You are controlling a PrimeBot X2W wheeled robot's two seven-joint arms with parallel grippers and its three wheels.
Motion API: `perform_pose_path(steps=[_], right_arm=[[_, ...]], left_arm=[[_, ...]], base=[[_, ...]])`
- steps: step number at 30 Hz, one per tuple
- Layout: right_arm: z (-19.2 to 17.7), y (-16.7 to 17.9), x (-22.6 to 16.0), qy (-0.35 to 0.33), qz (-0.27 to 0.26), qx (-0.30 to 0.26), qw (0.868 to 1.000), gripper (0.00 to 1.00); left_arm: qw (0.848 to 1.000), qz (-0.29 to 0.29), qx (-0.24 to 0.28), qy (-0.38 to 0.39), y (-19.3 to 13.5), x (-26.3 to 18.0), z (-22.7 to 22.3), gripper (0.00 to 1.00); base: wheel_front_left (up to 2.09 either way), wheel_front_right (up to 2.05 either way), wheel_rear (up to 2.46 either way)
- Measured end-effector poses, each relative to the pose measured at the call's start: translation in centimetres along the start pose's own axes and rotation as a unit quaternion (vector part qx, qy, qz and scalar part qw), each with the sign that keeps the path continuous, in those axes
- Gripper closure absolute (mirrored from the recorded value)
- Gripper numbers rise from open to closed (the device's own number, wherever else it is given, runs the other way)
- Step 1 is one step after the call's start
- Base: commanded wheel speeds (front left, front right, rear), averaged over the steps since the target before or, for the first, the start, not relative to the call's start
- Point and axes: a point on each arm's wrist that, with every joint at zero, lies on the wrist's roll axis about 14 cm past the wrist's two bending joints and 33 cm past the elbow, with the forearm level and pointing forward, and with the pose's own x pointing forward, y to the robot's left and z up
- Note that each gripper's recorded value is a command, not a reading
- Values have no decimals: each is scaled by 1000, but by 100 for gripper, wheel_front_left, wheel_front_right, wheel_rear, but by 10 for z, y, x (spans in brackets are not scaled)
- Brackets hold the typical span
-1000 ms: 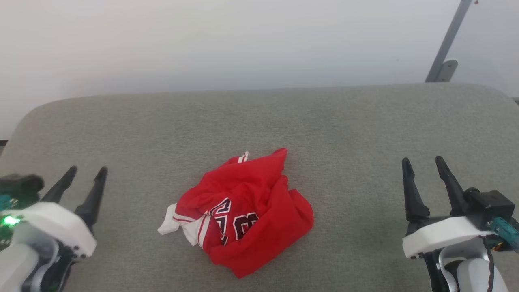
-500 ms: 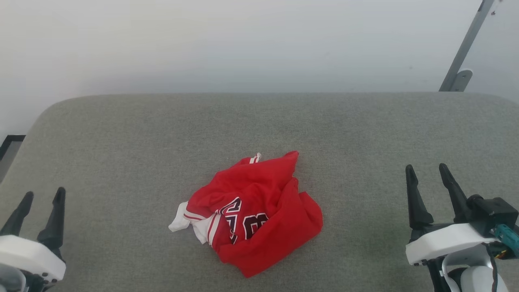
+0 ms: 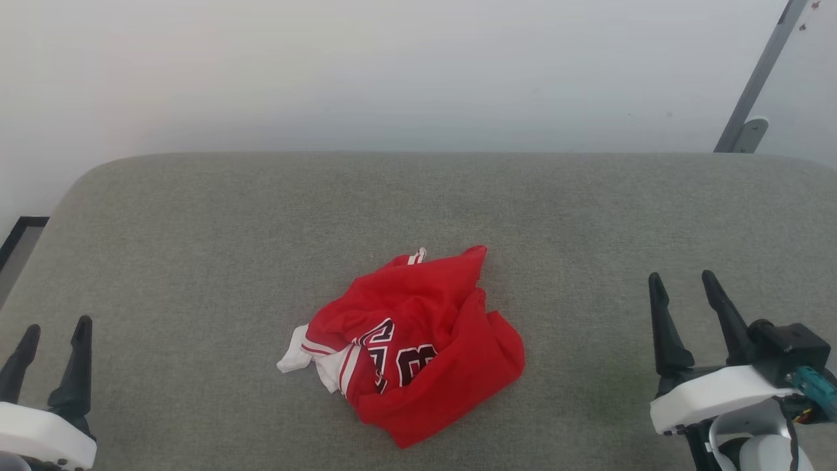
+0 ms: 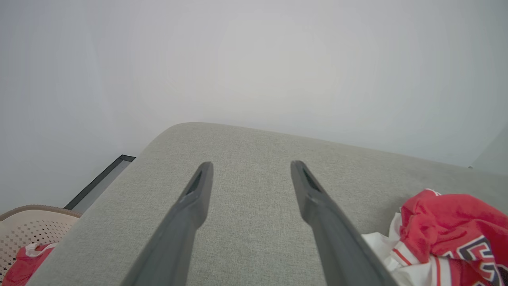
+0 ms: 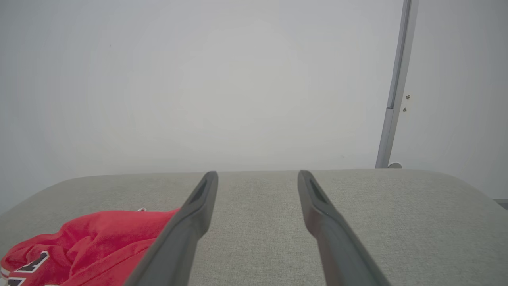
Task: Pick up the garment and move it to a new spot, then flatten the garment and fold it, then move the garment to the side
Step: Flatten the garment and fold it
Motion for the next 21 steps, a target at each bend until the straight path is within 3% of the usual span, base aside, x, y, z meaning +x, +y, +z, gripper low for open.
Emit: perform_pose_path(steps=[7,12,17,21], right_arm=[[-10,17,2,24,25,8,999,0],[-37,50,3,94,77,8,993,0],[-70,80,3,187,127,7,974,0],[-102,99,-2,278,164,-11,946,0]], left_arm=[[1000,1,-6,-3,1,-3,-2,0],[1000,6,-8,-3,5,-10,-3,0],[1000,11,-11,-6,8,-15,-3,0],[1000,18,-15,-2,12,-18,-6,0]], base=[[0,0,0],[0,0,0],[0,0,0],[0,0,0]])
